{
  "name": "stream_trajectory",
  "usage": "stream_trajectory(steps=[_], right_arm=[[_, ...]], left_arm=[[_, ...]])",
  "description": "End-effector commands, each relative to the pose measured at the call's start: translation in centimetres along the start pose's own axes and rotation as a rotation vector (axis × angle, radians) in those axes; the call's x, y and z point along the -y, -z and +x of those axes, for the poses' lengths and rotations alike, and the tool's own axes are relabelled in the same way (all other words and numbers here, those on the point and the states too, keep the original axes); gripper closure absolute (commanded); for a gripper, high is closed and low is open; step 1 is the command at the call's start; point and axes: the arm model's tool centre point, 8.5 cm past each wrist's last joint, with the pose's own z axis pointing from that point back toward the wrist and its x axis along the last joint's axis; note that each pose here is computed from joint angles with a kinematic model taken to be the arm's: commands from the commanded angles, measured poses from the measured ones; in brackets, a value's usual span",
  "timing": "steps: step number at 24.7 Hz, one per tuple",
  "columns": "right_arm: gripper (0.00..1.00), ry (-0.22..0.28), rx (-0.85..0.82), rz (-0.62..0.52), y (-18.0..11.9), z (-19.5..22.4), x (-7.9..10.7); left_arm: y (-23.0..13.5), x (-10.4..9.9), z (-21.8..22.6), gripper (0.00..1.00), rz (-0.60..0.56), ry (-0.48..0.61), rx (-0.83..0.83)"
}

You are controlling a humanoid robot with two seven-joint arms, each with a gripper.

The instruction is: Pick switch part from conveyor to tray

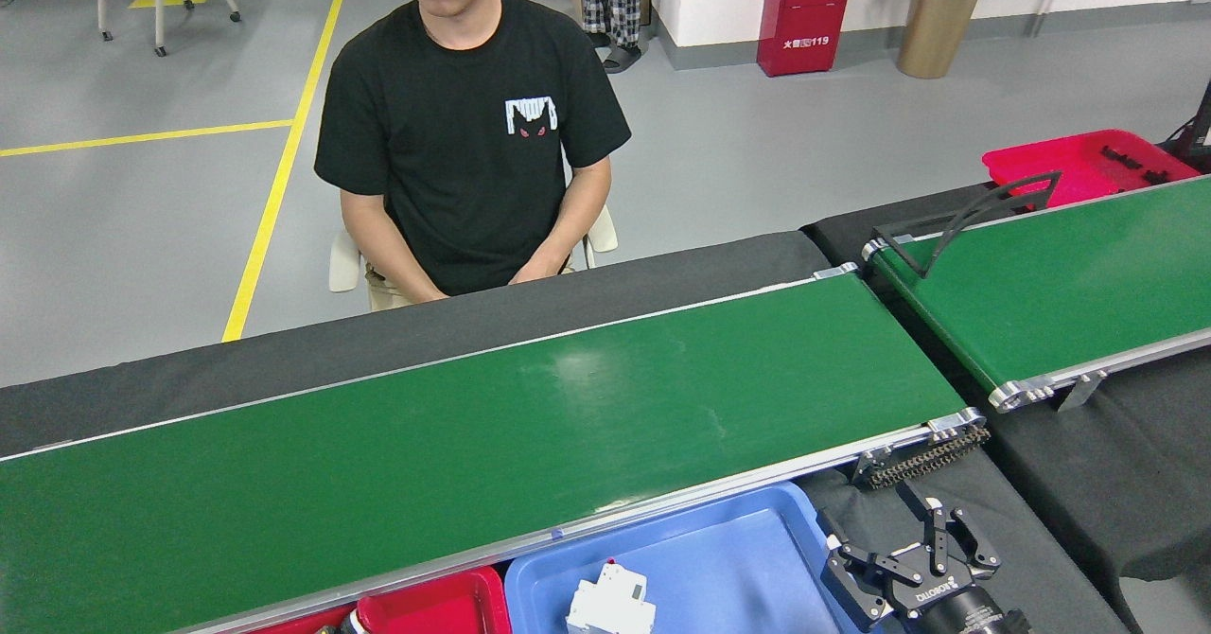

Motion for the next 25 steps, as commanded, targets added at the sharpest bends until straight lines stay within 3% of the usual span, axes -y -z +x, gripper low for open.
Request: stream_trajectory(steps=[1,8,11,14,18,22,25], right_arm=[[0.0,-0.007,0.004,-0.019,0.4,0.0,0.7],[0.0,-0.004,0.001,-0.014,0.2,-0.1,0.5],[0.0,-0.006,0.0,-0.016,0.2,-0.1,0.6],[0.0,-0.007,-0.006,-0.017,0.2,-0.3,0.7],[0.0,-0.01,-0.041,-0.027,-0.2,-1.5,1.0],[0.0,-0.014,-0.091,-0.041,-0.6,-2.9,1.4],[0.0,-0.023,-0.161,-0.056,-1.7,-5.1,2.0]], left_arm=[[0.2,-0.8,0.3,0.87,0.045,-0.021,0.018],[-1.2,2.1,2.0,0.94,0.054,-0.007,0.114],[-2.0,2.1,2.5,0.95,0.093,-0.012,0.152],[-3.4,0.5,3.2,0.96,0.188,0.012,0.204],[-6.4,-3.5,6.0,0.96,0.36,0.005,0.323],[-12.5,-5.6,13.4,0.95,0.469,-0.011,0.632],[-19.3,-4.3,19.4,0.93,0.457,-0.029,0.986]])
